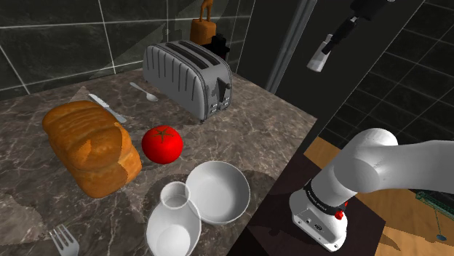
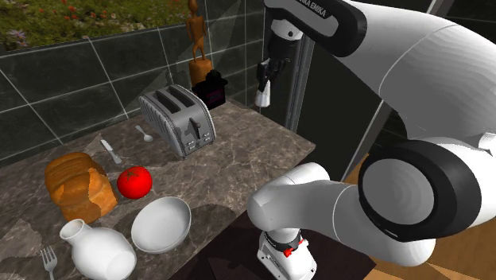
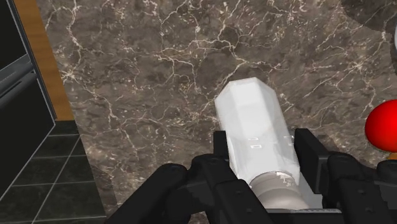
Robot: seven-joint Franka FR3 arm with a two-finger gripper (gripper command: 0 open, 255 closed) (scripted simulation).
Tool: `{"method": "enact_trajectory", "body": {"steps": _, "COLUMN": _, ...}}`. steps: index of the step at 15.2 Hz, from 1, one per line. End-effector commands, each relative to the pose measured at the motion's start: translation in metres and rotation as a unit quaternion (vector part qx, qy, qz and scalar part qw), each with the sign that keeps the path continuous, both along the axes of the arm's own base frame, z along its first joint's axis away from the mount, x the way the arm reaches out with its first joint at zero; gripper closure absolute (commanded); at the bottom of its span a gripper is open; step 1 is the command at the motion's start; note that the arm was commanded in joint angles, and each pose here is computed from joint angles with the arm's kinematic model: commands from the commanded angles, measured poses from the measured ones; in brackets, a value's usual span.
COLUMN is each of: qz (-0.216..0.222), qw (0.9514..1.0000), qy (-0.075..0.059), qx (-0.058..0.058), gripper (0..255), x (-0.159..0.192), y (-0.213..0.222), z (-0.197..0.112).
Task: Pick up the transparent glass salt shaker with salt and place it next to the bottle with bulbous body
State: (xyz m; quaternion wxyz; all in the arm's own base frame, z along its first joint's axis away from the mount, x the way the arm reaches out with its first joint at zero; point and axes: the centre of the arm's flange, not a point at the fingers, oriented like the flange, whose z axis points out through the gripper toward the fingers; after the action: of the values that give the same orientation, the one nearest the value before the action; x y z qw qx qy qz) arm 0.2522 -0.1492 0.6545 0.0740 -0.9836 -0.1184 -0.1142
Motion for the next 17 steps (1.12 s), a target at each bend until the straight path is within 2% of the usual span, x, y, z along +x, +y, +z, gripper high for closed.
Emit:
{"method": "enact_trajectory", "body": {"steps": 1, "qz": 0.0, "qw": 1.0, "qy": 0.0, "qx": 0.0, "gripper": 255, "x": 0.0, "y": 0.013, "z": 0.005}}
{"method": "enact_trajectory", "body": {"steps": 17, "qz": 0.0, "qw": 1.0, "qy": 0.0, "qx": 0.0, "gripper": 255, "x": 0.009, "y": 0.224, "z": 0.005}}
